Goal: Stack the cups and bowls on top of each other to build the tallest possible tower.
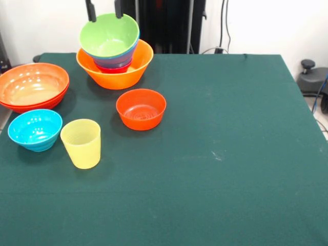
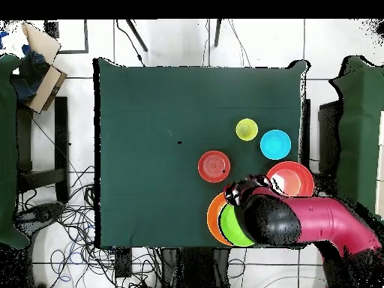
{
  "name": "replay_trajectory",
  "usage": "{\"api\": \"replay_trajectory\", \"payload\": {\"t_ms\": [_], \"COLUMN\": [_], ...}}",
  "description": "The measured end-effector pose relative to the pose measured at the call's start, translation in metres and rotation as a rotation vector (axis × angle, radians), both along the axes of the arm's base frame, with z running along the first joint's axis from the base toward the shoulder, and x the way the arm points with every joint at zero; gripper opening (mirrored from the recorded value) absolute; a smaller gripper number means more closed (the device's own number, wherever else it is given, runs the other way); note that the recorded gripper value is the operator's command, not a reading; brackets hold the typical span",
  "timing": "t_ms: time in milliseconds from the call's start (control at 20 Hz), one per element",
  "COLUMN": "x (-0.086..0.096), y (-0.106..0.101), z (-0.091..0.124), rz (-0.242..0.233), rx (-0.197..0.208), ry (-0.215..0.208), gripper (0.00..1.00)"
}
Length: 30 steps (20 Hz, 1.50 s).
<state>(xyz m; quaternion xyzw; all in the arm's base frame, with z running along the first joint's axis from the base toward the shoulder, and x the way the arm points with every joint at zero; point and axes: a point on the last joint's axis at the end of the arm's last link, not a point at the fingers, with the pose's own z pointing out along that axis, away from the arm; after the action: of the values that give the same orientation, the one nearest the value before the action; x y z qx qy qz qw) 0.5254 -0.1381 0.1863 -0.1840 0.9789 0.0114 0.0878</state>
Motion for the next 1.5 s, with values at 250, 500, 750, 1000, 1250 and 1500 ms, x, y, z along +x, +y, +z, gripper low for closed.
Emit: {"api": "replay_trajectory", "payload": {"t_ms": [250,500,750,1000,1250,1500], "x": [0.065,0.121,0.174,0.172,0.115,0.073], "y": [0.003,0.015,0.031,0.022,-0.041,-0.088], "z": [0.018,0.034,0.053,0.056,0.057,0.058], "rz": [0.002,0.010,0.010,-0.014,-0.095,-0.162], "rx": [0.001,0.013,0.039,0.058,0.069,0.059], "ry": [-0.048,-0.076,-0.102,-0.128,-0.238,-0.362], "gripper": [1.00,1.00,1.00,1.00,1.00,1.00]}}
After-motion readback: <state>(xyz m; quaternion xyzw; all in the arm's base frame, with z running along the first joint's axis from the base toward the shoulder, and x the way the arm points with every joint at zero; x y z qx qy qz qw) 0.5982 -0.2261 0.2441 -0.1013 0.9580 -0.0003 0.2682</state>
